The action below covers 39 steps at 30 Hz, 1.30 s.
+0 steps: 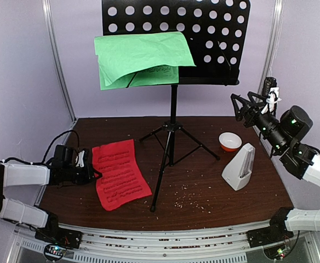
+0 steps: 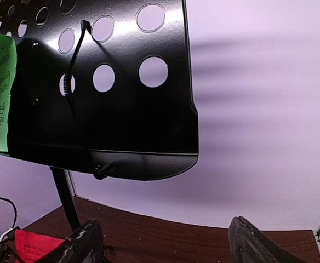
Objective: Pack up the instrument practice props
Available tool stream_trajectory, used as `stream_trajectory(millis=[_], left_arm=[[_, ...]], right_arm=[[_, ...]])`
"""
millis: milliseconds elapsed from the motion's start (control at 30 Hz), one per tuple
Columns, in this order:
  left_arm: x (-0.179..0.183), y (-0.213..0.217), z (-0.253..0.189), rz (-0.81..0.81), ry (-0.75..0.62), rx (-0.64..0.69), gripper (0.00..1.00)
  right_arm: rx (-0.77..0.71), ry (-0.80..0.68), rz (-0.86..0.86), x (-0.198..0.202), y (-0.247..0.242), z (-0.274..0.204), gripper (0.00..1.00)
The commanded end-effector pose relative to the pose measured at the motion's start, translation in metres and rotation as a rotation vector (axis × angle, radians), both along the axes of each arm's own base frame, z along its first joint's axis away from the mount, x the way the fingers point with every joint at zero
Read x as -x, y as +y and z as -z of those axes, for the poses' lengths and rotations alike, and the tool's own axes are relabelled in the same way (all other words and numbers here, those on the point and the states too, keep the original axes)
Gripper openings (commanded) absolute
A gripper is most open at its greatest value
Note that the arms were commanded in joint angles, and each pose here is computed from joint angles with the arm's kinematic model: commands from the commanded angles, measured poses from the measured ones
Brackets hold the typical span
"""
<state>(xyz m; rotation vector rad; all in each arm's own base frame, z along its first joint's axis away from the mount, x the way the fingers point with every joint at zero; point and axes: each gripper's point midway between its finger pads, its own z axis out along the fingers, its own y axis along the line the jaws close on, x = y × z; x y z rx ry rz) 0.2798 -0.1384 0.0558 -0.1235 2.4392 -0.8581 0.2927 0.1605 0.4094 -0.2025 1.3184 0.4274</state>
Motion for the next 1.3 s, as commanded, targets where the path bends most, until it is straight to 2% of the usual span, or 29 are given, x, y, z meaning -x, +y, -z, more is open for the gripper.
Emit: stream_trajectory(millis=[0,133,300,333,467,567,600,733,833,1000,1067,1133,1167,1233,1267], left_arm=[[-0.008,0.016,0.003,-0.06,-0.017,-0.079,0.0],[-0.01,0.028,0.005,-0.105,-0.017,-0.136,0.0],[-0.011,0.029,0.004,-0.105,-0.016,-0.146,0.0],[-0.011,0.028,0.003,-0.102,-0.016,-0.145,0.04],[-0.016,0.032,-0.008,-0.127,-0.049,-0.155,0.3],[-0.023,0.041,-0.029,-0.19,-0.12,-0.163,0.61],[-0.026,0.044,-0.038,-0.208,-0.146,-0.163,0.68],[-0.035,0.054,-0.077,-0.261,-0.249,-0.185,0.82],[-0.04,0.063,-0.118,-0.308,-0.363,-0.199,0.84],[-0.037,0.064,-0.217,-0.315,-0.668,-0.151,0.86],[-0.035,0.05,-0.252,-0.23,-0.771,-0.129,0.85],[-0.029,0.025,-0.287,-0.071,-0.878,-0.1,0.74],[-0.022,0.01,-0.304,0.025,-0.935,-0.069,0.72],[-0.003,-0.016,-0.335,0.204,-1.035,0.014,0.72],[0.003,-0.021,-0.349,0.245,-1.078,0.034,0.72]], right_arm=[[-0.018,-0.027,0.028,0.005,-0.008,-0.006,0.82],[-0.019,-0.027,0.036,0.006,-0.01,-0.004,0.82],[-0.031,-0.027,0.048,0.007,-0.014,-0.003,0.83],[-0.035,-0.029,0.049,0.007,-0.015,-0.004,0.83],[-0.05,-0.033,0.048,0.009,-0.016,-0.005,0.84],[-0.05,-0.03,0.051,0.009,-0.017,-0.005,0.84],[-0.047,-0.028,0.051,0.009,-0.017,-0.004,0.85],[-0.052,-0.036,0.04,0.012,-0.016,-0.005,0.85],[-0.058,-0.032,0.023,0.013,-0.014,-0.004,0.85],[-0.07,-0.02,-0.04,0.015,-0.004,-0.004,0.85],[-0.065,-0.026,-0.104,0.02,0.006,-0.008,0.85],[-0.061,-0.03,-0.187,0.026,0.018,-0.012,0.85],[-0.061,-0.029,-0.226,0.029,0.024,-0.013,0.85],[-0.065,-0.016,-0.305,0.033,0.037,-0.011,0.85],[-0.065,-0.003,-0.341,0.034,0.043,-0.008,0.84]])
